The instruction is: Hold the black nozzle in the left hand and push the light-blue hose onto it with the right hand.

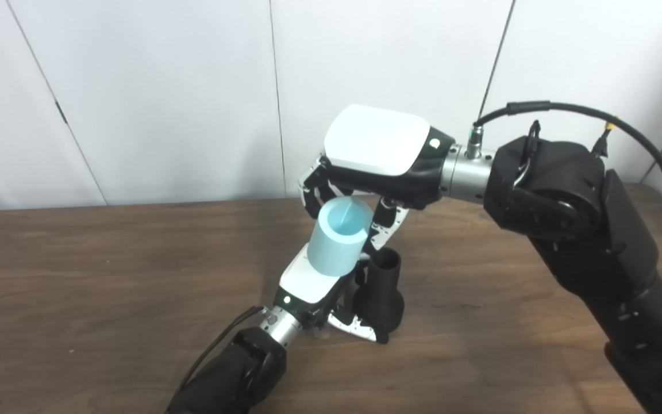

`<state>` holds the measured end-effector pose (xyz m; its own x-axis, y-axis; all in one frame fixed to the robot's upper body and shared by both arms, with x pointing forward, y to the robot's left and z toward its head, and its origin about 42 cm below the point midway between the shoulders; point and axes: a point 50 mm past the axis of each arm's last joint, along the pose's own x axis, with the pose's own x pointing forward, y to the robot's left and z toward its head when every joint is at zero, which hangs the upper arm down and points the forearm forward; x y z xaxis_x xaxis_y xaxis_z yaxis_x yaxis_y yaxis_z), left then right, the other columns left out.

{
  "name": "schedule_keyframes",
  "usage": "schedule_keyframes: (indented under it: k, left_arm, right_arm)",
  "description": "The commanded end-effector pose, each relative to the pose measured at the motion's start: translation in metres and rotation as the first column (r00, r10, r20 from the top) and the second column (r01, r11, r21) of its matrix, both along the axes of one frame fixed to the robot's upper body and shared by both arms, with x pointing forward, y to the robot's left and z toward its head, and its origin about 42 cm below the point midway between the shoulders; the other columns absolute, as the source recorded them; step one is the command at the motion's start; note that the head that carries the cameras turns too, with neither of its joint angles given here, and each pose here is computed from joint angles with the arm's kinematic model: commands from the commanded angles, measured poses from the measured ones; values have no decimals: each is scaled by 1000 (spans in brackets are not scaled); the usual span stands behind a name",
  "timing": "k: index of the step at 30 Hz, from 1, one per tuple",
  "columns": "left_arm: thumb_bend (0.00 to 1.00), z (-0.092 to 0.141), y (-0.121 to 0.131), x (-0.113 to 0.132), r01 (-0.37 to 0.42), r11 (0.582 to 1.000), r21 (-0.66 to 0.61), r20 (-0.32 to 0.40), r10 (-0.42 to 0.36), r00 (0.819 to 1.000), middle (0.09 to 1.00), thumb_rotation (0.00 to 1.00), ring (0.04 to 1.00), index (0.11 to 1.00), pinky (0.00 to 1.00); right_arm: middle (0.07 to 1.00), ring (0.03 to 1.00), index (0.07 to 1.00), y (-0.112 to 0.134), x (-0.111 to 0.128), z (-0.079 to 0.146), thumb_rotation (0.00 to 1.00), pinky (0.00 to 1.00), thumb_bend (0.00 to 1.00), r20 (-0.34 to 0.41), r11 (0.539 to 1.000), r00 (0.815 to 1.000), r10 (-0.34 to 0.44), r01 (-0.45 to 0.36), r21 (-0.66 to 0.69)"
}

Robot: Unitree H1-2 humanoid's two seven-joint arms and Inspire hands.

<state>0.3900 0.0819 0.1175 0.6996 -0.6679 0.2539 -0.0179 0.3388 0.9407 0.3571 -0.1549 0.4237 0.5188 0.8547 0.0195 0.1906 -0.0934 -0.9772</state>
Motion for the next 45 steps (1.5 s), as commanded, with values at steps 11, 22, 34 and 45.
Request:
schedule_keyframes:
  k: [11, 22, 34, 45]
  left_arm:
    - [522, -95, 63, -77, -74, 978, 197, -340, 139, 930, 447, 0, 522, 514, 700]
    - [523, -94, 76, -79, -76, 965, 251, -326, 159, 932, 459, 0, 522, 509, 702]
    - [523, -99, 85, -74, -113, 955, 276, -335, 206, 920, 458, 0, 528, 509, 704]
    - [523, -97, 82, -74, -115, 953, 280, -338, 210, 917, 459, 0, 531, 509, 695]
  right_arm:
    - [407, 412, 507, -16, 5, 37, 0, 503, 515, 82, 997, 996, -36, 30, 73]
    - [445, 370, 511, -20, 4, 34, 0, 135, 515, 49, 995, 997, -59, 55, 78]
    - [449, 366, 510, -22, -4, 30, 0, 112, 515, 18, 994, 995, -97, 96, 50]
    - [447, 368, 512, -31, -3, 36, 0, 132, 514, -13, 994, 996, -89, 87, -73]
